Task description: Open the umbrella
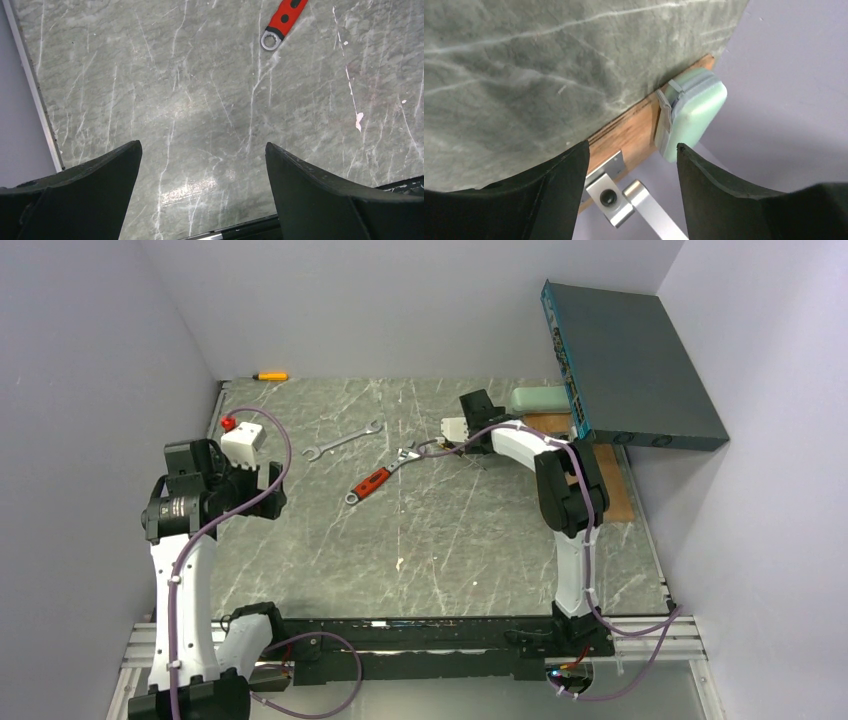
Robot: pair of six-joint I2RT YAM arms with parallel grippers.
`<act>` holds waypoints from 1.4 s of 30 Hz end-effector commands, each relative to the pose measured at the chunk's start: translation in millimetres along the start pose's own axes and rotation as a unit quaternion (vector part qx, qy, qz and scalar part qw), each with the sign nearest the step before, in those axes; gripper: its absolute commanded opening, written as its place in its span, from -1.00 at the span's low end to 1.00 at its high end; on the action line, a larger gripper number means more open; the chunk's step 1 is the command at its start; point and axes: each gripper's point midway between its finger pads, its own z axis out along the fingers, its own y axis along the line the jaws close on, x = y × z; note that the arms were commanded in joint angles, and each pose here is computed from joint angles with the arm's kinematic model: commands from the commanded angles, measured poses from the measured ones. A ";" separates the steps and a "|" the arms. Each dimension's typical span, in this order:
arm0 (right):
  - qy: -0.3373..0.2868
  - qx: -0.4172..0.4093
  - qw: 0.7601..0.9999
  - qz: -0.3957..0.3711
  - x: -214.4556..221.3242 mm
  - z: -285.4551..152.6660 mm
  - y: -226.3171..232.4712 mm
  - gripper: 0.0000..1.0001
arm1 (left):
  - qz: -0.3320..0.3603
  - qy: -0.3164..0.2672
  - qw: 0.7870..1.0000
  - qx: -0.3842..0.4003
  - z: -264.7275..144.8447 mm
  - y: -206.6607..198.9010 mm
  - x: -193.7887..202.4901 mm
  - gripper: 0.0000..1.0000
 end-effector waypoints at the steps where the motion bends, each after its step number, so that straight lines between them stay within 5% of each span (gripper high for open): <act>1: 0.003 0.008 1.000 -0.020 1.1 11.4 -18.9 0.30 | 0.002 -0.035 0.999 0.007 -3.6 -1.7 -20.9 0.99; 22: 0.049 -0.005 0.992 -0.120 21.3 72.8 -27.4 0.15 | 0.012 -0.039 0.999 0.023 3.7 -0.1 -34.6 0.99; 42: 0.052 -0.011 0.990 -0.131 38.7 90.4 -21.7 -0.11 | 0.002 -0.037 0.999 0.034 8.9 -1.9 -36.4 0.99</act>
